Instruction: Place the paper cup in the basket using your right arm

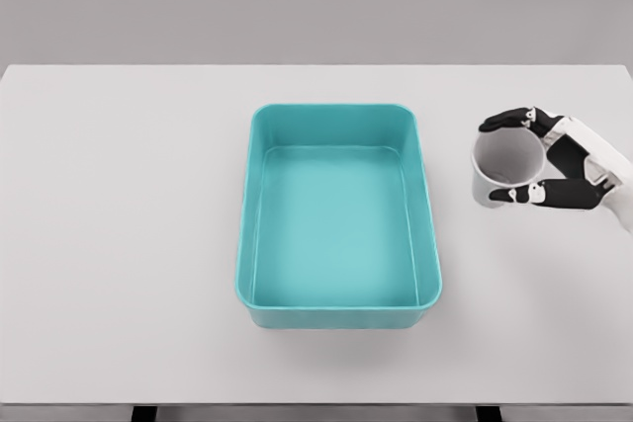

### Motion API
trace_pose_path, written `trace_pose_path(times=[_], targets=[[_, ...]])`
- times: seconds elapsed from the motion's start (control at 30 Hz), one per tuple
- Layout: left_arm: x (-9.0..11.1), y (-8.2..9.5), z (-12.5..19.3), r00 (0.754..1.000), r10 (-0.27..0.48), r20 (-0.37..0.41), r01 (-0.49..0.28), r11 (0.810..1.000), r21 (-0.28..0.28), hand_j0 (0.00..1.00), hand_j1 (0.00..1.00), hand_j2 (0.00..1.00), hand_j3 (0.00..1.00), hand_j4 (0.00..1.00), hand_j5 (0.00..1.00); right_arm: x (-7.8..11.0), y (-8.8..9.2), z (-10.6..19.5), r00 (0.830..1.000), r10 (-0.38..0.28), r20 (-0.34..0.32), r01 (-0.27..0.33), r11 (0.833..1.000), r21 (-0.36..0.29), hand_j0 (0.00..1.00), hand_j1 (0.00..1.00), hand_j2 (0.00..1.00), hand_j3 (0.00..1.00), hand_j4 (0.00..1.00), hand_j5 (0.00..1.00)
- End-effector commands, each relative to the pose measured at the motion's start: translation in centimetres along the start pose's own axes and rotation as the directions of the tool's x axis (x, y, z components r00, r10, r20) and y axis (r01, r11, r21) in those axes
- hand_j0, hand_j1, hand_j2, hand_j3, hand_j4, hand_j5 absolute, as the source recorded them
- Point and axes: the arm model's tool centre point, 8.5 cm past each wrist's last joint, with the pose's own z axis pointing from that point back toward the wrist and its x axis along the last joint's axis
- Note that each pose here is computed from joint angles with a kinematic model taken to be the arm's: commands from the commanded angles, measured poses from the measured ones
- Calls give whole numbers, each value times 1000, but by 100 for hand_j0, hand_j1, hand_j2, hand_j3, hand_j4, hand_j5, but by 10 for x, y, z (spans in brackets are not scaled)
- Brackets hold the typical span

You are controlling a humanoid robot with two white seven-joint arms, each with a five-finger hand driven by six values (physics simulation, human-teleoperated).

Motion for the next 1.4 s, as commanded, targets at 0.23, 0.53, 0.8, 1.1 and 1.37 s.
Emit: trace_pose_path(times=[0.23, 0.53, 0.8, 1.1, 1.37], targets=[[0, 0, 0, 1000, 0, 0, 0, 1000, 0, 100, 100, 100, 100, 100, 100, 1, 4, -18, 999, -33, -4, 33, 999, 27, 69, 69, 69, 69, 69, 69], [0, 0, 0, 1000, 0, 0, 0, 1000, 0, 100, 100, 100, 100, 100, 100, 9, 5, -41, 999, -49, 18, 48, 998, 48, 69, 69, 69, 69, 69, 69], [0, 0, 0, 1000, 0, 0, 0, 1000, 0, 100, 100, 100, 100, 100, 100, 17, 11, -77, 993, -115, -11, 116, 989, 89, 70, 70, 70, 70, 70, 70], [0, 0, 0, 1000, 0, 0, 0, 1000, 0, 100, 100, 100, 100, 100, 100, 24, 13, -90, 992, -126, -4, 125, 986, 107, 70, 70, 70, 70, 70, 70], [0, 0, 0, 1000, 0, 0, 0, 1000, 0, 100, 100, 100, 100, 100, 100, 23, 33, -111, 983, -184, 11, 181, 974, 138, 70, 70, 70, 70, 70, 70]])
